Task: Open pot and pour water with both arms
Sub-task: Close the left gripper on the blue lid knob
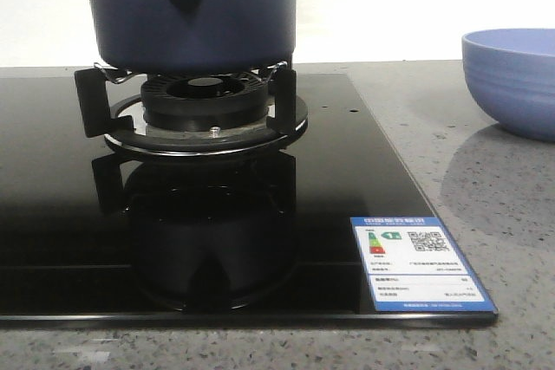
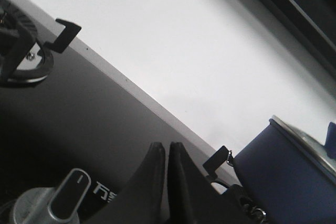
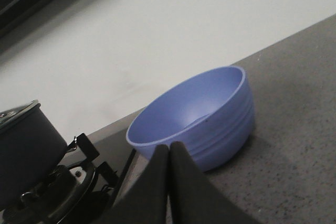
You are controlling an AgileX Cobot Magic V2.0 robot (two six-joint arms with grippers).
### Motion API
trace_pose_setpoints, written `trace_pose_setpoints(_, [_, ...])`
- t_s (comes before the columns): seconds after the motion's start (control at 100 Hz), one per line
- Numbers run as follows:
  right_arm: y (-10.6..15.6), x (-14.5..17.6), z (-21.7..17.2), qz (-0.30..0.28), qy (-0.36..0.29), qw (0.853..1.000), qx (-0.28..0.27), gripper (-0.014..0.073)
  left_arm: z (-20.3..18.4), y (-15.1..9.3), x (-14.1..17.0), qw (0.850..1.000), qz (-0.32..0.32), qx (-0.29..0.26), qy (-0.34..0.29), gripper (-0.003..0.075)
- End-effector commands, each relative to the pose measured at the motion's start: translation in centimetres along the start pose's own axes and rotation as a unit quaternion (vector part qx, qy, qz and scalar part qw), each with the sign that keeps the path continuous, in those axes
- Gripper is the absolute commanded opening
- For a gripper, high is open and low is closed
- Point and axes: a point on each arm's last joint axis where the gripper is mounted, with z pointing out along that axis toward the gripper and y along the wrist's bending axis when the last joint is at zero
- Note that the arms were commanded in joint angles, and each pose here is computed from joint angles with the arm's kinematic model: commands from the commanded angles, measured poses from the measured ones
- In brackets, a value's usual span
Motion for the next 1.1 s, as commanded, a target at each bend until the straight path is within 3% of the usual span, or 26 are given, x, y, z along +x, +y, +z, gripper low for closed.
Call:
trace_pose_setpoints(0.0, [1.4,-2.6,-0.4,0.003,-0.036,0.999,-0.019,-0.0042,-0.4,-1.3,-1.4,0.999,-0.008,0.028,-0.025,-0.002])
trace_pose_setpoints(0.17, [3.6,-5.4,0.5,-0.05,0.055,0.997,-0.011,-0.0041,-0.4,-5.3,-4.0,0.993,0.103,0.054,0.027,-0.002])
trace_pose_setpoints(0.33, [5.3,-8.0,2.9,-0.096,0.171,0.98,0.018,-0.0042,0.5,-9.2,-6.7,0.966,0.226,0.073,0.1,-0.002])
trace_pose_setpoints(0.47, [6.2,-9.5,4.8,-0.143,0.205,0.968,0.018,-0.0042,1.3,-11.0,-8.0,0.949,0.272,0.087,0.135,-0.002])
trace_pose_setpoints(0.64, [6.7,-10.3,5.3,-0.184,0.202,0.962,0.004,-0.0027,1.9,-11.9,-8.6,0.95,0.263,0.124,0.113,-0.0017])
trace_pose_setpoints(0.71, [7.0,-10.5,5.3,-0.186,0.201,0.962,-0.004,0.0055,2.2,-12.2,-8.5,0.943,0.277,0.142,0.121,0.001])
trace_pose_setpoints(0.88, [7.4,-10.7,5.2,-0.186,0.201,0.962,-0.019,0.0431,3.4,-13.0,-8.1,0.933,0.275,0.173,0.153,0.0202])
trace_pose_setpoints(1.0, [7.4,-10.8,5.2,-0.186,0.198,0.962,-0.02,0.0456,4.8,-13.9,-7.7,0.924,0.276,0.199,0.174,0.0347])
trace_pose_setpoints(1.09, [7.4,-10.8,5.2,-0.186,0.199,0.962,-0.019,0.0451,6.1,-14.9,-7.4,0.913,0.284,0.225,0.187,0.0379])
